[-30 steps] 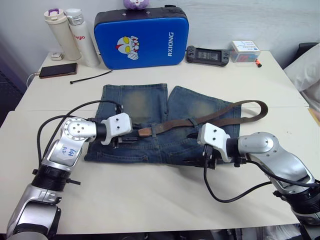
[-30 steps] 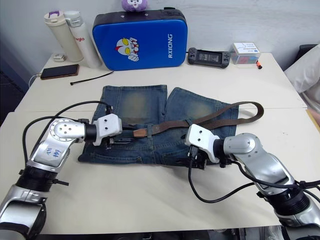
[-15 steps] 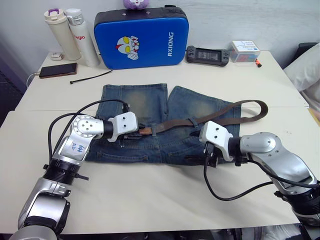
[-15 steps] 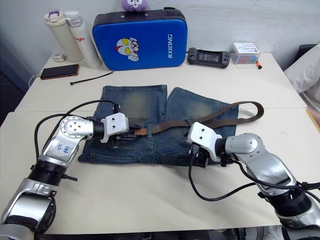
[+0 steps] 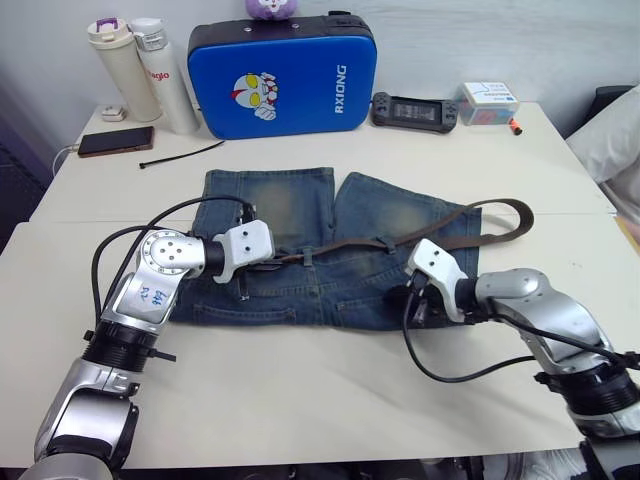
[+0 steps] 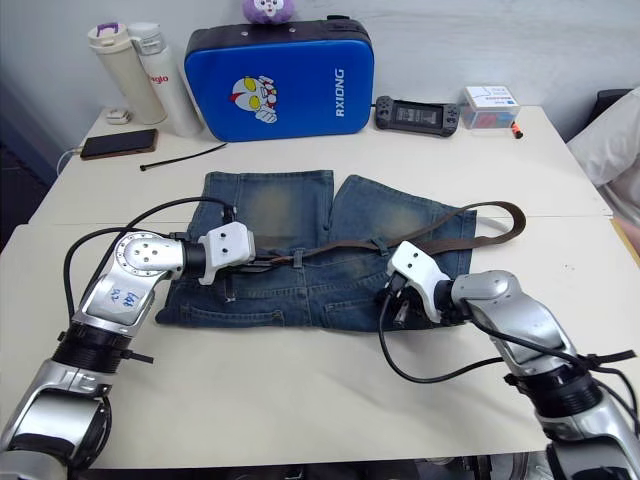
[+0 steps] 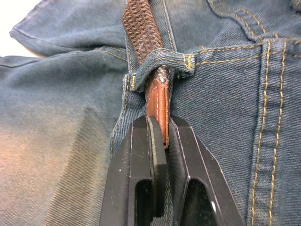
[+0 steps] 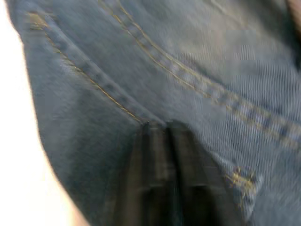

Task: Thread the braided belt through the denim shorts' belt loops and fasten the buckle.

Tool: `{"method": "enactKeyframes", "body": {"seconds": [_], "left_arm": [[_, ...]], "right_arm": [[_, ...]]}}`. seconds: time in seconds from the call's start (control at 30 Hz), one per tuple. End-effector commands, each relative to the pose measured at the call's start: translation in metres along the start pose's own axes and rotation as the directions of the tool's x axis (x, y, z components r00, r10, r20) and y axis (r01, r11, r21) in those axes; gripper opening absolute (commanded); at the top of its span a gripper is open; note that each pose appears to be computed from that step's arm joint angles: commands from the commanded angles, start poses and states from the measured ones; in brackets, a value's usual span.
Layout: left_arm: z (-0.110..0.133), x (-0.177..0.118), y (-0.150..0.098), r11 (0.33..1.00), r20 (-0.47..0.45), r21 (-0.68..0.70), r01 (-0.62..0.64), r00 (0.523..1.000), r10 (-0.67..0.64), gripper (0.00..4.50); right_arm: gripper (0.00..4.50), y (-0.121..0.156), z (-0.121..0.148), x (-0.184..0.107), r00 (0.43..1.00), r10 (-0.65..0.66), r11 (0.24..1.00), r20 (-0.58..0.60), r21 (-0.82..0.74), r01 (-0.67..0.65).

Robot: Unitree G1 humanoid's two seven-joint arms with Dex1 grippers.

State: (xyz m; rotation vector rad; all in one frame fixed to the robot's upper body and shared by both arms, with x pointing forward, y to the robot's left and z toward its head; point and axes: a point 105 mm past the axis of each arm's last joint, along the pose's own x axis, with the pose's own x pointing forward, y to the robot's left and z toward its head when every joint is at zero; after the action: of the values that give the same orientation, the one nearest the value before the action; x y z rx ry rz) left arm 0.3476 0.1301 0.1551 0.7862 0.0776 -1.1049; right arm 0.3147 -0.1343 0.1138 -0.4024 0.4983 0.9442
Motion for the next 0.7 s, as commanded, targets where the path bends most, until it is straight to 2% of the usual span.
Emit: {"method": "enactKeyframes", "body": {"seconds": [0.03, 0.17, 0.43, 0.53, 0.6, 0.63, 0.7], "left_arm": [[0.009, -0.018, 0.007, 0.999, 0.018, 0.024, -0.03, 0.999, 0.03, 0.0], [0.003, -0.034, 0.007, 1.0, -0.014, 0.019, -0.017, 1.0, 0.017, 0.0], [-0.017, -0.056, 0.01, 0.999, -0.119, 0.042, -0.034, 0.992, 0.038, 0.0], [-0.011, -0.05, 0.009, 0.999, -0.079, 0.017, -0.043, 0.996, 0.044, 0.0], [-0.001, -0.043, 0.005, 0.999, -0.02, -0.02, -0.032, 0.999, 0.032, 0.9], [0.002, -0.041, 0.003, 0.999, -0.001, -0.028, -0.021, 1.0, 0.021, 1.13], [0.005, -0.039, 0.002, 0.999, 0.005, -0.031, -0.02, 1.0, 0.02, 2.05]], "right_arm": [[0.05, -0.015, -0.036, 0.004, 0.991, -0.068, 0.994, -0.118, 0.081, 0.078], [0.05, -0.018, -0.054, 0.003, 0.982, -0.066, 0.991, -0.174, 0.101, 0.085], [0.05, -0.022, -0.065, 0.005, 0.979, -0.067, 0.992, -0.194, 0.095, 0.087], [0.05, -0.022, -0.063, 0.006, 0.981, -0.066, 0.992, -0.183, 0.091, 0.083], [0.0, -0.022, -0.061, 0.008, 0.982, -0.065, 0.993, -0.175, 0.084, 0.08], [0.0, -0.022, -0.06, 0.008, 0.983, -0.064, 0.994, -0.172, 0.08, 0.078], [0.0, -0.022, -0.058, 0.009, 0.984, -0.061, 0.994, -0.166, 0.077, 0.075]]}}
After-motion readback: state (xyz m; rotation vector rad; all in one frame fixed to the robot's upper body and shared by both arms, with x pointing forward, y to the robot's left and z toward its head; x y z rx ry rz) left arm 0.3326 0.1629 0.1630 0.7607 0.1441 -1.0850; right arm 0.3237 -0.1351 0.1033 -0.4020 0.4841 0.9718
